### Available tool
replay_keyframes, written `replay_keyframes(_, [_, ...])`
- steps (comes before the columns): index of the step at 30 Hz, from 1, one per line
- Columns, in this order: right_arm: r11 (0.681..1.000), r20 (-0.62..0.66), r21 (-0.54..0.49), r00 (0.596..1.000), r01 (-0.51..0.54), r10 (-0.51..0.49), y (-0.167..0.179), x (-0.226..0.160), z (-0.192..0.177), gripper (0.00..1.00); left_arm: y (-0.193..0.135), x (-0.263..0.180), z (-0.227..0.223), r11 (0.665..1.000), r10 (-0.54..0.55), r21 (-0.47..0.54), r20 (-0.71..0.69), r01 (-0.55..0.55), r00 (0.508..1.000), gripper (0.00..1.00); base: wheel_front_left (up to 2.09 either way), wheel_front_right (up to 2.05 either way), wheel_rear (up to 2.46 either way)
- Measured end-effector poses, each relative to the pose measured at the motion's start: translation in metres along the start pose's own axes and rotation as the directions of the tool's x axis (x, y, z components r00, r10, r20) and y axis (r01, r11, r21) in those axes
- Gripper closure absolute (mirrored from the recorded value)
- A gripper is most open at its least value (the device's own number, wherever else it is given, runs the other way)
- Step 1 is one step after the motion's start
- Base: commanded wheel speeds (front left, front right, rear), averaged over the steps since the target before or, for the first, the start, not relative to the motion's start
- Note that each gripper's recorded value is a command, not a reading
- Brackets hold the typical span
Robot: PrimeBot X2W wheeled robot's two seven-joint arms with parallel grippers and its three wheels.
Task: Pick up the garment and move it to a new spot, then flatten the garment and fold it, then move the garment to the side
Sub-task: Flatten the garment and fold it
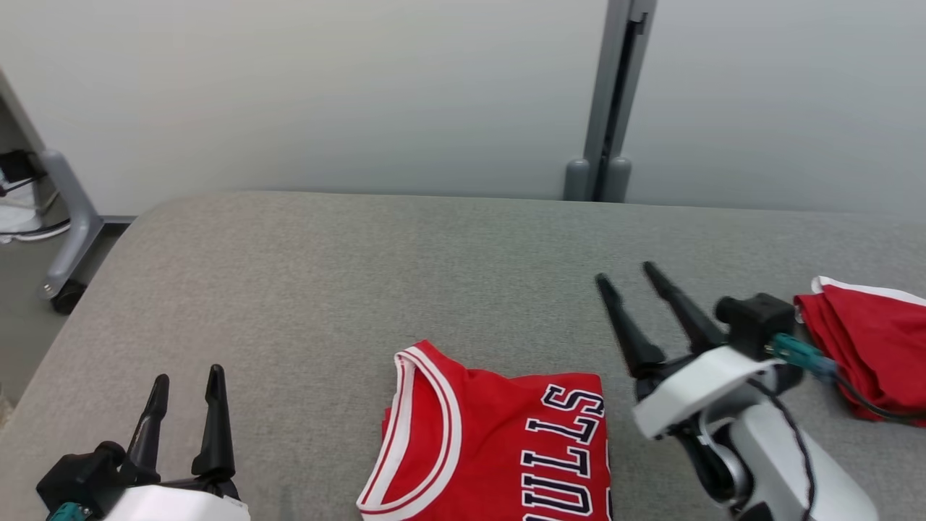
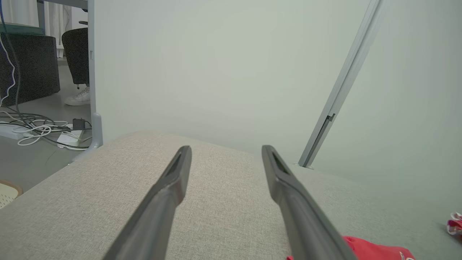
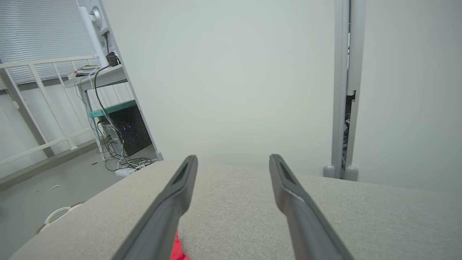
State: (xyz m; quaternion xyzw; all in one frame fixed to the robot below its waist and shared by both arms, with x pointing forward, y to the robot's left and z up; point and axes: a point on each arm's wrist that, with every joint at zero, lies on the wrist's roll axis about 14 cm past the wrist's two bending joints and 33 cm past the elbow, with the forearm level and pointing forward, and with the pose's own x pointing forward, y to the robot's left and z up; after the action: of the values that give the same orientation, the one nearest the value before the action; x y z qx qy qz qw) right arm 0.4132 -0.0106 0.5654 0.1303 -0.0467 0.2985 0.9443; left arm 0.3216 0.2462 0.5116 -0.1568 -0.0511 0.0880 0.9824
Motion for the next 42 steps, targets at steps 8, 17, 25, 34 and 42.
replay_keyframes(8, [0.978, 0.092, -0.060, 0.976, 0.202, -0.196, -0.051, -0.049, 0.019, 0.00, -0.019, 0.012, 0.013, 0.998, -0.059, 0.026, 0.043, 0.058, 0.997, 0.00, 0.00, 0.00, 0.00])
replay_keyframes(17, [0.946, 0.100, -0.096, 0.949, 0.310, -0.300, -0.070, -0.079, 0.013, 0.00, -0.025, 0.018, 0.016, 0.993, -0.089, 0.077, 0.059, 0.084, 0.994, 0.00, 0.00, 0.00, 0.00])
replay_keyframes(25, [0.921, 0.066, -0.099, 0.926, 0.376, -0.371, -0.082, -0.098, -0.003, 0.00, -0.029, 0.015, 0.002, 0.990, -0.098, 0.103, 0.022, 0.095, 0.995, 0.00, 0.00, 0.00, 0.00])
replay_keyframes(34, [0.917, 0.040, -0.118, 0.925, 0.380, -0.378, -0.083, -0.101, -0.010, 0.00, -0.034, 0.012, -0.003, 0.987, -0.111, 0.116, 0.010, 0.109, 0.994, 0.00, 0.00, 0.00, 0.00])
replay_keyframes(42, [0.918, 0.030, -0.132, 0.927, 0.375, -0.375, -0.081, -0.101, -0.012, 0.00, -0.033, 0.011, -0.004, 0.985, -0.112, 0.135, 0.009, 0.110, 0.994, 0.00, 0.00, 0.00, 0.00])
